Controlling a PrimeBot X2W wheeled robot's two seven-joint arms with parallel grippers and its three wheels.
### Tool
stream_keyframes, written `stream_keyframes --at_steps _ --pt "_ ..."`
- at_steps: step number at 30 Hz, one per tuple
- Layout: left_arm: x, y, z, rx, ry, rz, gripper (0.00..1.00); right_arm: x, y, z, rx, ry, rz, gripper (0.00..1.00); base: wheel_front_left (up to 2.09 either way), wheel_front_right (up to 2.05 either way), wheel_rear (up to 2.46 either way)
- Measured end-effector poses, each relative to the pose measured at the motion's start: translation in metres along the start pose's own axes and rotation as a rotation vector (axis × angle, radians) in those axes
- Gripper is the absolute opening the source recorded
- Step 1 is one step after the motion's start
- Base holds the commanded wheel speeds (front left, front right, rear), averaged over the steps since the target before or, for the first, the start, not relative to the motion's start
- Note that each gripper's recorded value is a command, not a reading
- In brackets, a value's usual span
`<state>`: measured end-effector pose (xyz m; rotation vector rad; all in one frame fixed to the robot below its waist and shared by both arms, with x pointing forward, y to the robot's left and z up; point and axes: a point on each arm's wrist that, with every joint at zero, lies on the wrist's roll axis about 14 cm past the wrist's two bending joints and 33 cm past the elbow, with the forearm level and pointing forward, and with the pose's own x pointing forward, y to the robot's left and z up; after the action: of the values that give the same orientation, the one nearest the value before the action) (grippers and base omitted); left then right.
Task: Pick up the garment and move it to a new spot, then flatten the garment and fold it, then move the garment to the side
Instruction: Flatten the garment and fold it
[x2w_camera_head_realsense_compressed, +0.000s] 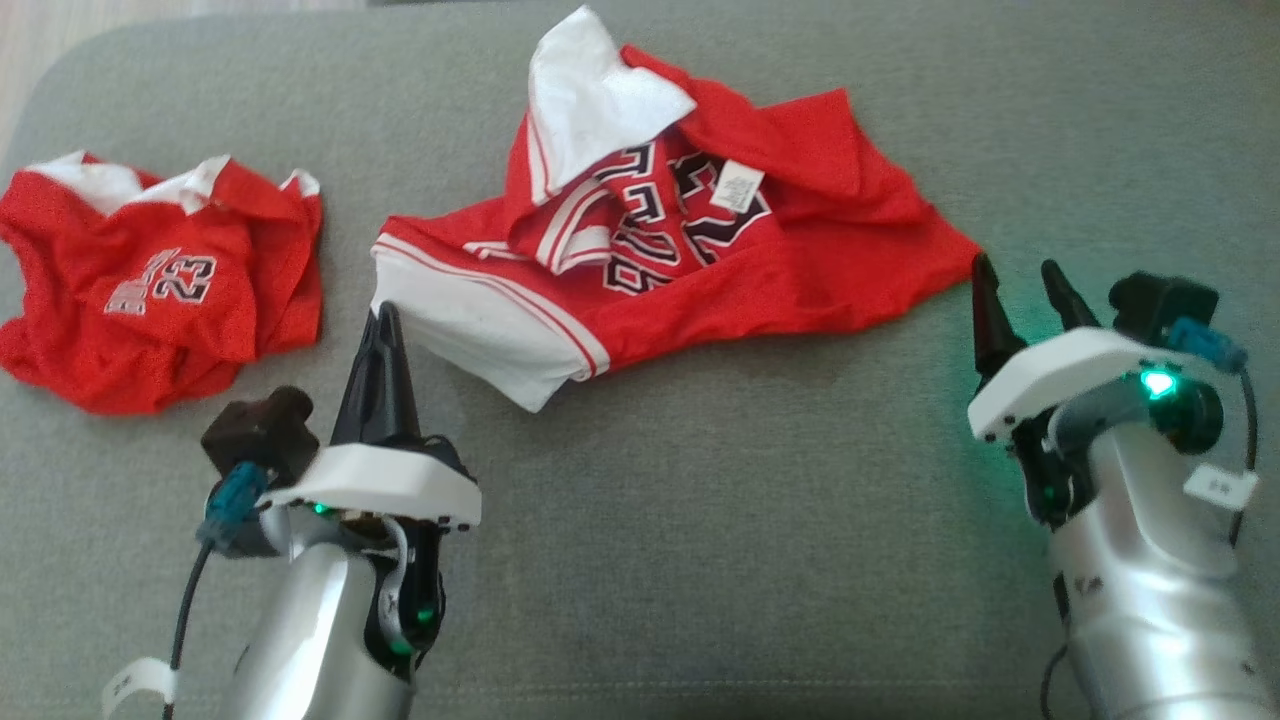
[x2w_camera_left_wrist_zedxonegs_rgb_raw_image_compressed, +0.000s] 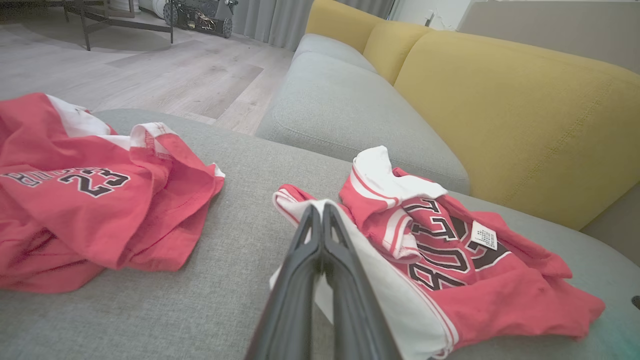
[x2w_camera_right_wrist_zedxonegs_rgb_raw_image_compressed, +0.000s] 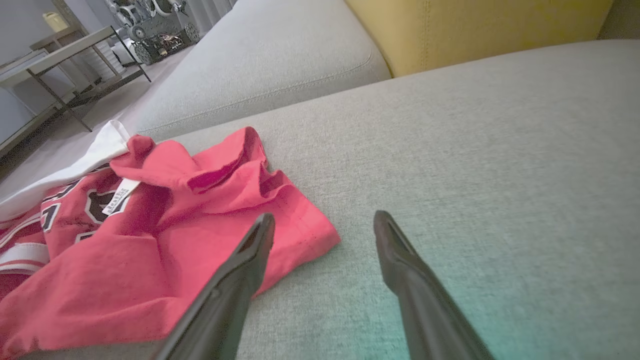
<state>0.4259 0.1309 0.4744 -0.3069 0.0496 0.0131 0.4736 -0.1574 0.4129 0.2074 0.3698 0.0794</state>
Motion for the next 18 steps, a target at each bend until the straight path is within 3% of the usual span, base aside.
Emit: stream_keyframes --at_steps 9,16,17,18 --pt "0.007 0.005 0.0 0.0 -0.002 0.008 0.0 0.026 -0.005 -0.026 -0.022 0.134 -0.017 1.0 0.0 0.0 0.0" --pt "0.007 0.003 -0.003 0.004 0.007 0.003 0.0 0.033 0.0 -0.034 -0.028 0.159 -0.006 1.0 0.0 0.0 0.0" --pt "0.007 0.003 -0.003 0.004 0.007 0.002 0.0 0.034 0.001 -0.034 -0.033 0.163 -0.003 0.78 0.0 0.0 0.0" --pt "0.008 0.003 -0.002 0.004 0.005 0.002 0.0 0.036 0.001 -0.034 -0.037 0.165 0.0 0.16 0.0 0.0 0.0"
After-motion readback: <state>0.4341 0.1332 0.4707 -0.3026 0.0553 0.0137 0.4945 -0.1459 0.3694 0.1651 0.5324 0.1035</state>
